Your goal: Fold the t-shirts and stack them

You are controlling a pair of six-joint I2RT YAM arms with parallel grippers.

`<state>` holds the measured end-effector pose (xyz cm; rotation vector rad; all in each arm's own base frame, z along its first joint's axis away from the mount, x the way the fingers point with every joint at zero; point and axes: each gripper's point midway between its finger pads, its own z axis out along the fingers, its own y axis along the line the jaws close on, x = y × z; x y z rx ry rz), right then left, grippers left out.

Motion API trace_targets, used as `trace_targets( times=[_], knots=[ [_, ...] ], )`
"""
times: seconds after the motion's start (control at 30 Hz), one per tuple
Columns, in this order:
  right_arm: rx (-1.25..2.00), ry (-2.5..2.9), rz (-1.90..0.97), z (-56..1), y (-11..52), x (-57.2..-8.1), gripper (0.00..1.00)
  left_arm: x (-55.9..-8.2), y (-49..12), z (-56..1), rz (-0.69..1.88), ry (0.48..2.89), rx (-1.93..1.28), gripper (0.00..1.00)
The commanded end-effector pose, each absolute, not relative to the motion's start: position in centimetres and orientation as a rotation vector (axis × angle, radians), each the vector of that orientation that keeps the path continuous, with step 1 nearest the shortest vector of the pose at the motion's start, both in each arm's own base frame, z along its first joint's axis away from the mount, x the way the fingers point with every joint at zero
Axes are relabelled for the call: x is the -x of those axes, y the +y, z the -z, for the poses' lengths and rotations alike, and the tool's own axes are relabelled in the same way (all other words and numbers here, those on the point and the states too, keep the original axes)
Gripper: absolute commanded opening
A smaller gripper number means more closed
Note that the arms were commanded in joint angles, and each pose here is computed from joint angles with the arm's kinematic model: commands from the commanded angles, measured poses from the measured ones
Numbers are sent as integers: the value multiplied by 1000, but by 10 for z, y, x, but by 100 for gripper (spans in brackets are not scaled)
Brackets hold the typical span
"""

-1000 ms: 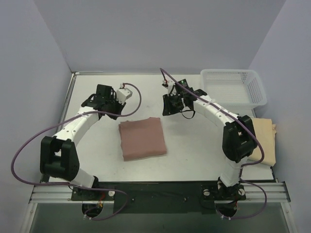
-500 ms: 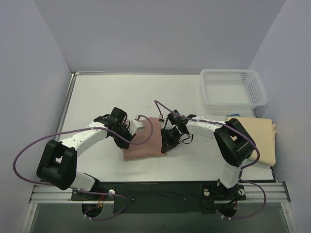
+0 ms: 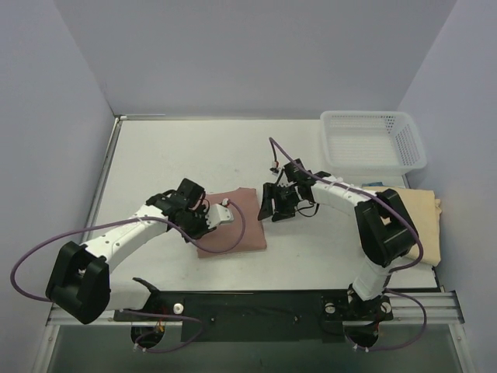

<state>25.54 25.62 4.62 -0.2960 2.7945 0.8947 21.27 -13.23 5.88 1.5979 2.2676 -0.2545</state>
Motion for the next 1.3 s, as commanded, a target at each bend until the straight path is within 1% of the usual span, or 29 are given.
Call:
trace_targets(
  times=[0.0,0.1,0.17,0.27,0.37,0.47,0.53,0.63,0.73,0.77,0.8,0.83,0.87,0.97,1.0,1.03,1.07,1.17,1.23,1.27],
  knots=[
    [171,2772,-990,-41,271,-285,59,-217,-153,-68,232,2074,-1772,33],
    [133,2798,-1058,-24,283,-290,63,-219,-165,-58,239,2057,-1795,39],
    [117,2807,-1094,-13,289,-292,63,-216,-170,-52,242,2043,-1825,44],
    [67,2817,-1180,-1,296,-288,62,-200,-170,-42,266,1992,-1937,45],
    [44,2807,-1286,2,306,-284,59,-177,-155,-23,257,1969,-2087,45],
    [19,2805,-1315,6,305,-281,55,-173,-148,-16,213,1934,-2144,45],
    [22,2801,-1340,6,306,-279,49,-175,-144,-12,178,1936,-2150,45],
    [44,2804,-1392,7,313,-278,36,-176,-144,-10,175,1931,-2146,45],
    [57,2800,-1430,5,318,-277,29,-177,-144,-9,173,1929,-2146,45],
    [62,2798,-1435,4,320,-277,21,-177,-144,-9,171,1933,-2143,46],
    [69,2789,-1441,2,320,-278,16,-177,-143,-9,167,1933,-2146,46],
    [65,2789,-1437,1,319,-278,2,-176,-142,-10,168,1937,-2144,46],
    [71,2783,-1423,-3,316,-278,0,-177,-142,-12,160,1935,-2141,46],
    [114,2773,-1372,-15,305,-283,0,-187,-142,-28,145,1980,-2063,47],
    [180,2810,-1299,-17,295,-275,0,-196,-148,-43,144,1973,-2007,51],
    [235,2807,-1250,-24,291,-279,0,-199,-145,-51,157,2035,-1933,57],
    [299,2856,-1152,-27,277,-270,0,-213,-149,-70,171,2042,-1838,84],
    [447,2873,-965,-43,252,-264,0,-229,-150,-102,231,2117,-1617,86],
    [526,2911,-786,-52,224,-253,0,-239,-144,-118,221,2156,-1514,87],
    [592,2910,-740,-54,215,-249,0,-242,-139,-122,207,2164,-1487,88]
  ],
)
